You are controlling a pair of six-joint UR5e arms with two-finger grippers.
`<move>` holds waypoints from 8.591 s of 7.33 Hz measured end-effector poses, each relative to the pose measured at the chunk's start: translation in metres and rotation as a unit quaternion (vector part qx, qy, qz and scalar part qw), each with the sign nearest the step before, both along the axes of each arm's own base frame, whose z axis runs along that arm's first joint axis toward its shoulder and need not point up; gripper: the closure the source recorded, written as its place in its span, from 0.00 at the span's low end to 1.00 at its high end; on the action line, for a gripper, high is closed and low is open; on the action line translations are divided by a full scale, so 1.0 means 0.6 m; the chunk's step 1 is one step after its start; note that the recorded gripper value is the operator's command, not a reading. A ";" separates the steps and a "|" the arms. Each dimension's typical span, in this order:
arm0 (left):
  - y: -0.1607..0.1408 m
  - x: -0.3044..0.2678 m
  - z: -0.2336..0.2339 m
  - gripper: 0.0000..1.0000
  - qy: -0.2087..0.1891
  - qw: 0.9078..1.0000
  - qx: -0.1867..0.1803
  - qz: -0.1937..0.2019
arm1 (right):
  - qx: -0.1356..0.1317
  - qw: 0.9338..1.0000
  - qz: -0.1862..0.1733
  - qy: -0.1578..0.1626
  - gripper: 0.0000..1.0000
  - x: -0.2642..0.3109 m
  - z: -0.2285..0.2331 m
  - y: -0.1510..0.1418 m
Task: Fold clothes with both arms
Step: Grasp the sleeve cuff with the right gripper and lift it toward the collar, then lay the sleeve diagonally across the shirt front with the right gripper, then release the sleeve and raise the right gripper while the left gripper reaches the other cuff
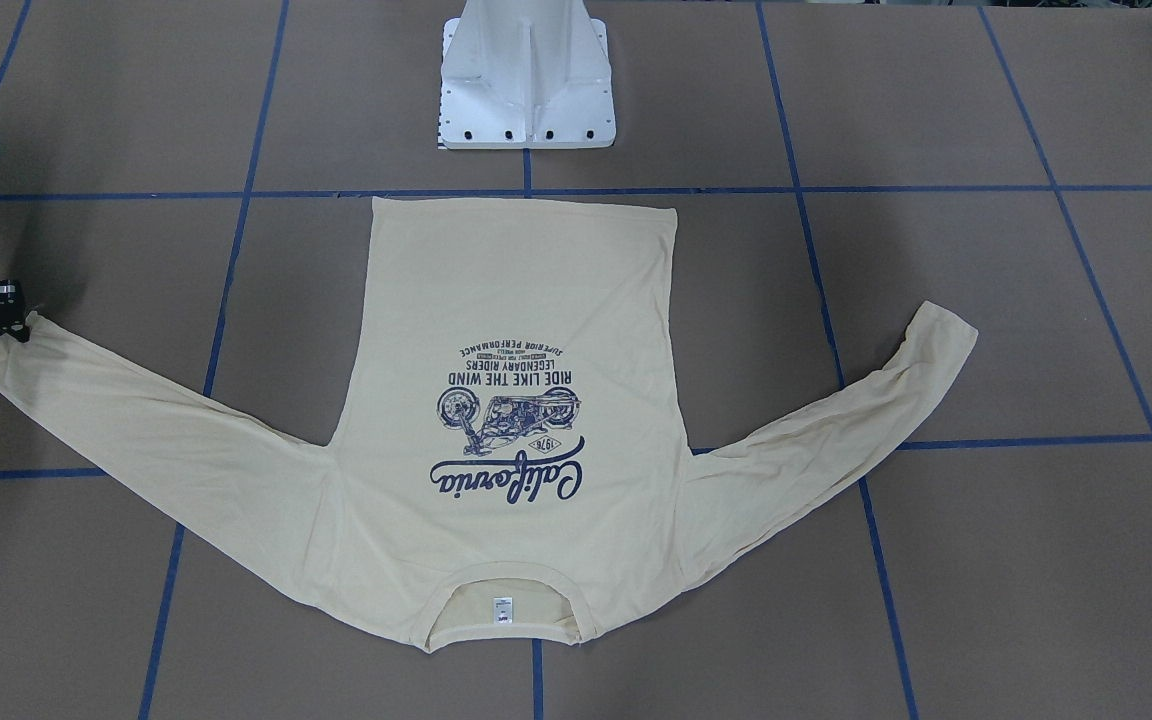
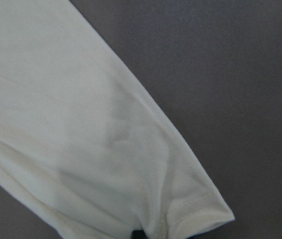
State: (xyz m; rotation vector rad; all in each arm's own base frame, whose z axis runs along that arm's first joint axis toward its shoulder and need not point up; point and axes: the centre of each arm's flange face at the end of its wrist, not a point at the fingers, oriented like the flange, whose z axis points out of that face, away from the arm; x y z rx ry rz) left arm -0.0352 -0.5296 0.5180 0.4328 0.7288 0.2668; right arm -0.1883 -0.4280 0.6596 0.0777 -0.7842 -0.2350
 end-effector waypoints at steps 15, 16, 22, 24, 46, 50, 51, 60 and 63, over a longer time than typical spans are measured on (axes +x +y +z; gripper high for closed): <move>0.005 -0.006 0.003 0.00 0.015 1.000 -0.006 0.001 | -0.017 0.954 0.022 -0.299 1.00 -0.064 -0.685 -0.243; 0.005 -0.007 0.005 0.00 0.014 1.000 -0.008 0.000 | -0.016 0.951 0.011 -0.309 1.00 -0.119 -0.769 -0.276; -0.001 -0.004 0.014 0.00 0.024 0.999 -0.033 -0.018 | 0.011 0.969 0.036 -0.246 1.00 -0.545 -0.874 -0.262; -0.002 -0.004 0.015 0.00 0.025 0.999 -0.034 -0.019 | 0.020 0.971 0.046 -0.233 0.13 -0.606 -0.891 -0.253; 0.194 0.509 0.104 0.22 0.073 0.954 -0.192 -0.218 | 0.015 0.994 0.094 -0.048 0.00 -0.312 -0.767 -0.127; 0.197 0.512 0.110 0.23 0.069 0.954 -0.194 -0.217 | 0.016 0.994 0.093 -0.046 0.00 -0.312 -0.765 -0.129; 0.199 0.515 0.110 0.25 0.069 0.955 -0.194 -0.215 | 0.017 0.994 0.093 -0.046 0.00 -0.312 -0.766 -0.129; 0.206 0.521 0.116 0.33 0.063 0.956 -0.195 -0.211 | 0.018 0.994 0.098 -0.049 0.00 -0.296 -0.768 -0.139; 0.209 0.519 0.120 0.37 0.059 0.956 -0.192 -0.216 | 0.017 0.994 0.098 -0.048 0.00 -0.295 -0.767 -0.139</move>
